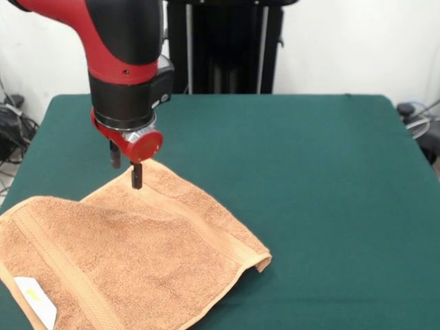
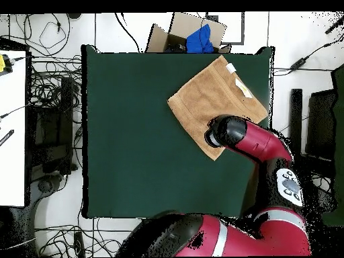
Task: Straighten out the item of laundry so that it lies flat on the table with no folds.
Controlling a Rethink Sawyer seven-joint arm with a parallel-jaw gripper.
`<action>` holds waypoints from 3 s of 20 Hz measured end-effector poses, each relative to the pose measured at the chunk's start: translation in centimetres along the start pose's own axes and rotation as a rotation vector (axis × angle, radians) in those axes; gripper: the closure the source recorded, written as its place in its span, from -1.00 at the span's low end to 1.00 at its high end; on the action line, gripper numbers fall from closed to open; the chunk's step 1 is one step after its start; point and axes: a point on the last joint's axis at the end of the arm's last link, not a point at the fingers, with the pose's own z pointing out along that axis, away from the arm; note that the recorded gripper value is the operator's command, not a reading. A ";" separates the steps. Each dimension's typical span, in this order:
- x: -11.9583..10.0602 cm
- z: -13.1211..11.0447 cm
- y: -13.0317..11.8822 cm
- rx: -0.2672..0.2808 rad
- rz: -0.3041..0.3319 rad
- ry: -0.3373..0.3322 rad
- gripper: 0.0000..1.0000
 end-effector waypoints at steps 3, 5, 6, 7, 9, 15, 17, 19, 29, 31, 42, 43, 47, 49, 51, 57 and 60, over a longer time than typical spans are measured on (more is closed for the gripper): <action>0.2 -0.5 0.6 -0.002 -0.010 -0.008 -1.00; 0.5 -0.7 1.2 -0.002 -0.021 -0.011 -1.00; 0.6 -0.7 1.4 -0.002 -0.025 -0.011 -1.00; 0.8 -0.7 1.7 -0.002 -0.029 -0.012 -1.00; 1.0 -0.8 2.0 -0.004 -0.034 -0.012 -1.00; 1.3 -1.0 2.9 -0.016 -0.025 -0.009 -1.00; 1.3 -1.1 3.2 -0.020 -0.020 -0.008 -1.00; 1.4 -1.2 3.6 -0.026 -0.015 -0.005 -1.00; 1.6 -1.5 6.3 -0.045 -0.035 -0.023 -1.00; 1.5 -1.4 7.0 -0.050 -0.042 -0.029 -1.00; 1.6 -0.5 10.9 -0.070 -0.066 -0.050 -1.00; 1.6 -0.4 11.4 -0.072 -0.068 -0.054 -1.00; 1.4 -0.3 12.7 -0.074 -0.070 -0.069 -1.00; 1.2 -0.3 13.1 -0.076 -0.067 -0.075 -1.00; 1.1 -0.3 13.5 -0.079 -0.065 -0.079 -1.00; 0.6 -0.3 14.8 -0.094 -0.042 -0.089 -1.00; 0.4 -0.5 15.4 -0.109 -0.026 -0.087 -1.00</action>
